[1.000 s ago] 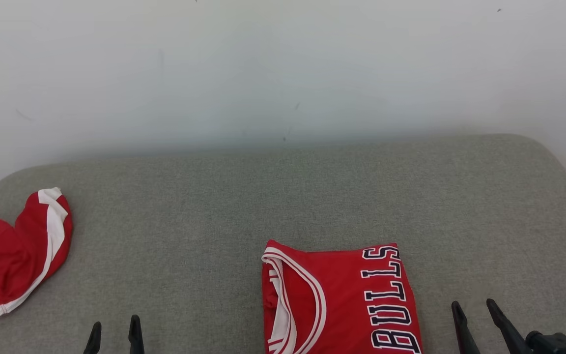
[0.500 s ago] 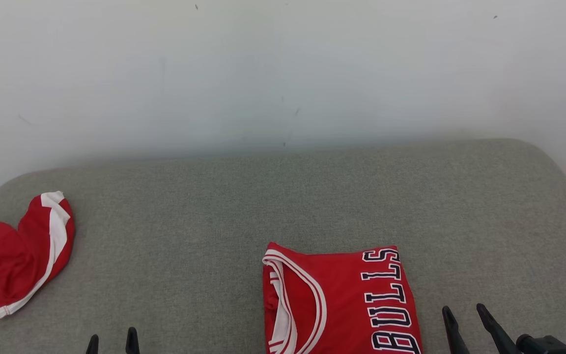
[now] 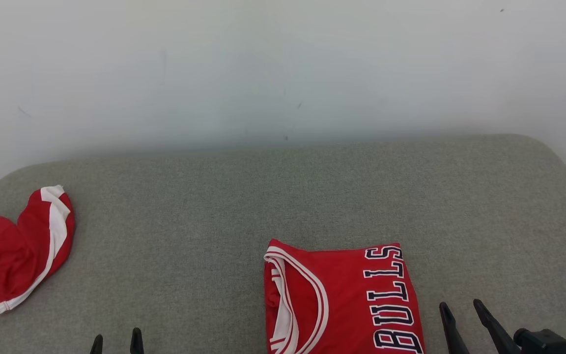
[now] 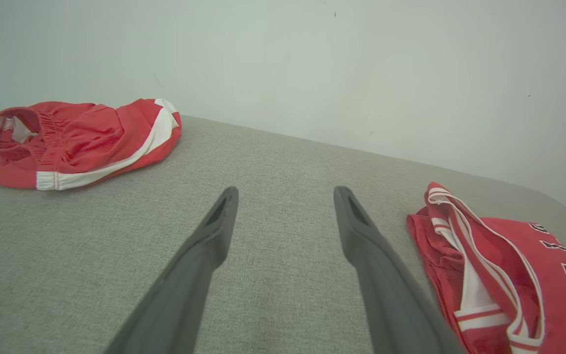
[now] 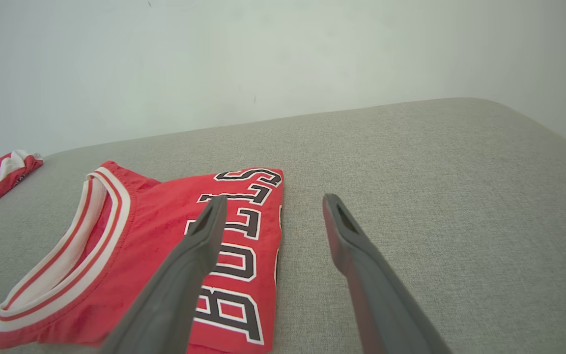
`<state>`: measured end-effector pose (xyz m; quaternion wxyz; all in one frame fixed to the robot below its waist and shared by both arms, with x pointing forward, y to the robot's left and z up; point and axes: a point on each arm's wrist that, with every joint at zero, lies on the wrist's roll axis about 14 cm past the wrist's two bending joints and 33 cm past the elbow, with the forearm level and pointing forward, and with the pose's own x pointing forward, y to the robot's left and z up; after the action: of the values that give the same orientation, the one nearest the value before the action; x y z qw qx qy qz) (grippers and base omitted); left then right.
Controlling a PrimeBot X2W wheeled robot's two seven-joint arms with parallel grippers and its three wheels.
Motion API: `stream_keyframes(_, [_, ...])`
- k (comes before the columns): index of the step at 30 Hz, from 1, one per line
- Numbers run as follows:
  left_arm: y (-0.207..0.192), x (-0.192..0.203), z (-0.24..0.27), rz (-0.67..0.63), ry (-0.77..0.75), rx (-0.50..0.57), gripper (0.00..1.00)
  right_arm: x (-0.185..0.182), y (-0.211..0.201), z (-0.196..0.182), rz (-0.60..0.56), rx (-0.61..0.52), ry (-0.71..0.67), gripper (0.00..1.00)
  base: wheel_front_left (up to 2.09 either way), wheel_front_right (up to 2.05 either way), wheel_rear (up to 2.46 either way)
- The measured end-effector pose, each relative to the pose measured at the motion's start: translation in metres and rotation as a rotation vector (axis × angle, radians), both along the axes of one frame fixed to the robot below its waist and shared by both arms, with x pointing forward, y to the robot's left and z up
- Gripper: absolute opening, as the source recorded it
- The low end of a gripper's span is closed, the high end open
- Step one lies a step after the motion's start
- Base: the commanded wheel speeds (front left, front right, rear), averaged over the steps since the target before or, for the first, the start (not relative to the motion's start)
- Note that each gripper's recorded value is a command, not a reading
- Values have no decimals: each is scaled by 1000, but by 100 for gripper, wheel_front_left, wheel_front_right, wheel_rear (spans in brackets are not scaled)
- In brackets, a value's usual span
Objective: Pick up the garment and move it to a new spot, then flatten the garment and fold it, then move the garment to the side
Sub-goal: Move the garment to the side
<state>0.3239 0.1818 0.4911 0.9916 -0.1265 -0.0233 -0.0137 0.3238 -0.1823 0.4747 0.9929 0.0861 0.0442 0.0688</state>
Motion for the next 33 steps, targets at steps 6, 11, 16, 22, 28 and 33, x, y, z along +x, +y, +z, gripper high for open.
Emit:
stream_keyframes(6, [0, 1, -1, 4, 6, -2, 100, 11, 9, 10, 44, -13, 9, 100, 0, 0, 0])
stream_keyframes(11, [0, 0, -5, 5, 17, -5, 100, 29, 6, 9, 94, -72, 134, 100, 0, 0, 0])
stream_keyframes(16, [0, -2, -8, 9, 27, -13, 100, 37, 8, -11, 145, -109, 381, 100, 0, 0, 0])
stream_keyframes(22, [3, -4, -10, 21, 33, -18, 100, 40, 11, -27, 166, -139, 558, 100, 0, 0, 0])
stream_keyframes(28, [7, -8, -16, 42, 55, -27, 100, 37, 19, -54, 181, -159, 715, 100, 0, 0, 0])
stream_keyframes(33, [10, -3, -20, 51, 71, -27, 100, 47, 18, -67, 159, -174, 765, 100, 0, 0, 0])
